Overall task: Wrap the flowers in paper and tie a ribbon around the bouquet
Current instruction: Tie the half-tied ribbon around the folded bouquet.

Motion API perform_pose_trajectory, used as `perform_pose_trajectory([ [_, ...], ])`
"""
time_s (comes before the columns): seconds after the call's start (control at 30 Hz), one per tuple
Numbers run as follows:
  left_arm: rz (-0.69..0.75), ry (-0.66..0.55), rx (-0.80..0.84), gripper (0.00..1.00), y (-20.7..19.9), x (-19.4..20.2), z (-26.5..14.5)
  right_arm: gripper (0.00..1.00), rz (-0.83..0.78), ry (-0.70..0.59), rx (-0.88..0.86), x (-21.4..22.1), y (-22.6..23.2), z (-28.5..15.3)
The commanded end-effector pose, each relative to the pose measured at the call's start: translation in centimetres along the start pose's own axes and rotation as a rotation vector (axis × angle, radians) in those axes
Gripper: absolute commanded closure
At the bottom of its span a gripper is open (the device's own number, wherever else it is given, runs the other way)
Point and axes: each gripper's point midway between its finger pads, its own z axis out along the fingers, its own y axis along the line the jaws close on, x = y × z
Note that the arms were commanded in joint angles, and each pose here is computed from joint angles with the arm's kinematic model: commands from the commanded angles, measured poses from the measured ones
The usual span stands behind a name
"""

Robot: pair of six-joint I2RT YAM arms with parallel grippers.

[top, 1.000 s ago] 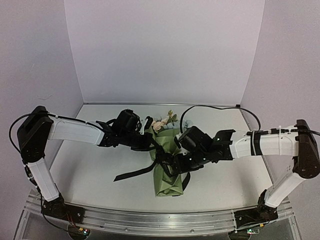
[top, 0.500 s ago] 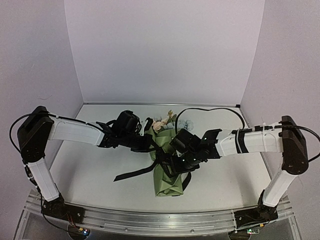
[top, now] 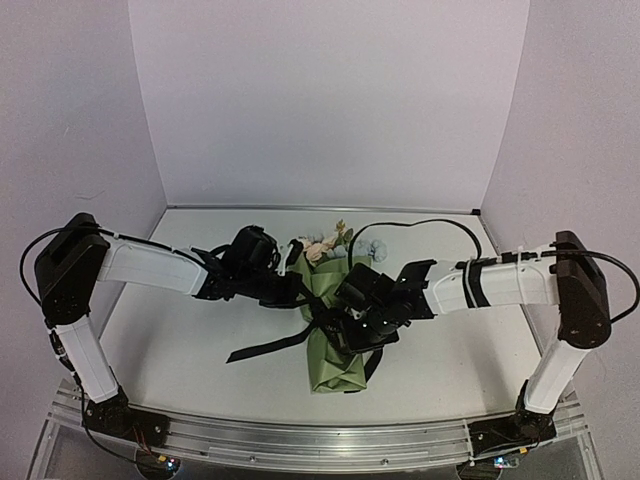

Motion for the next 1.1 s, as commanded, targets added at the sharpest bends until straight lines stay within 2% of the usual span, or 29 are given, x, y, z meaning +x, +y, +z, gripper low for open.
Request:
perform_pose_trajectory([
  [0.0,-0.021,-0.07,-0.015,1.0,0.4,-1.2,-1.0,1.0,-0.037,-0.034,0.075,-1.3,-0.9,-2.9],
  [0.17,-0.061,-0.09,-0.05,1.0,1.8,-0.6,-1.8,1.0,-0.1,-0.039,0.149,-1.5,-2.5,-4.9],
  [0.5,-0.131,-0.112,-0.134,1.0,4.4,0.7,-3.2,1.0,-0.201,0.016,0.211,-1.4,-5.0,-4.4],
  [0.83,-0.222,-0.103,-0.225,1.0,7.6,2.1,-4.0,1.0,-0.166,0.081,0.23,-0.7,-6.8,-2.7],
  [1.07,-0.312,-0.098,-0.282,1.0,10.3,3.0,-4.6,1.0,-0.158,0.086,0.342,-0.3,-9.7,-3.1],
])
